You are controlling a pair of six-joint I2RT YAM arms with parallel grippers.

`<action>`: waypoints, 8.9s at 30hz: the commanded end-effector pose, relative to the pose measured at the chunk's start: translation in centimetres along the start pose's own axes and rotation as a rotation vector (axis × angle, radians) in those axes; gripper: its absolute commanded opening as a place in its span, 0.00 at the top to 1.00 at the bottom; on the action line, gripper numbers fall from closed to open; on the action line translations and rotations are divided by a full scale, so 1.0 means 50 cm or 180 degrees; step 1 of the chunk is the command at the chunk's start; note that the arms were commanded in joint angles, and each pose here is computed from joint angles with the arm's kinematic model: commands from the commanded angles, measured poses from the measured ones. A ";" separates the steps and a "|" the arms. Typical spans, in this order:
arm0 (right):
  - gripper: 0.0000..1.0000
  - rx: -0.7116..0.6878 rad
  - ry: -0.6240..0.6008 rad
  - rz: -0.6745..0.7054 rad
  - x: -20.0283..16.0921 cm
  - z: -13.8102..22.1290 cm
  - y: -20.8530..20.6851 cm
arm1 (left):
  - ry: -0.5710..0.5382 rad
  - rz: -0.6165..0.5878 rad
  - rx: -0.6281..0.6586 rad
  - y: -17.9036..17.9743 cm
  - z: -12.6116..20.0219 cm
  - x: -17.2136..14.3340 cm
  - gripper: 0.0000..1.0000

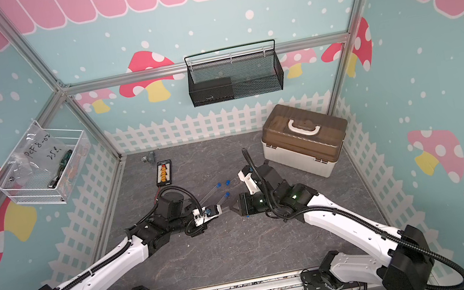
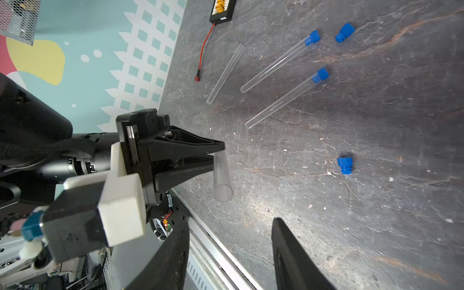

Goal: Insert stoppers into test tubes
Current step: Pick up the test tube at the center of the board, then pick up the stopper from the center of the board, then place the stopper at the center of the board.

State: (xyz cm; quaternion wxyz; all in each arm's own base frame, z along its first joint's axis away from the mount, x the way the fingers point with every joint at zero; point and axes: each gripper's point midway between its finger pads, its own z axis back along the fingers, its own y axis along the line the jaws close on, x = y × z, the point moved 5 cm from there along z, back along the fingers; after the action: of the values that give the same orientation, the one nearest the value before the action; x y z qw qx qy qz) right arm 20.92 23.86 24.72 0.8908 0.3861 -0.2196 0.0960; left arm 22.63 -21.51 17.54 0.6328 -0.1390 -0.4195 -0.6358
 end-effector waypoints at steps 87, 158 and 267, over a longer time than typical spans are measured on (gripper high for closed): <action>0.92 0.0371 0.0439 -0.0143 0.006 -0.090 0.054 | -0.0163 -0.0189 0.0178 0.011 0.006 0.018 0.71; 0.65 -0.1585 0.1148 0.0974 -0.061 -0.124 -0.177 | 0.0278 0.1778 0.1455 0.182 0.095 -0.060 1.00; 0.73 -0.2461 -0.0365 -0.2847 -0.066 -0.247 -0.228 | 0.0373 0.1414 0.1590 0.168 0.097 -0.079 1.00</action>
State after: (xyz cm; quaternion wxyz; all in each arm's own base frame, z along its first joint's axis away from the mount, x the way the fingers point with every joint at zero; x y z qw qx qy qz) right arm 25.98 25.25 7.19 0.9126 0.0869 -0.0903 -0.3892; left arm 29.44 -13.84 21.14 0.7982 -0.0294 -0.4863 -0.3542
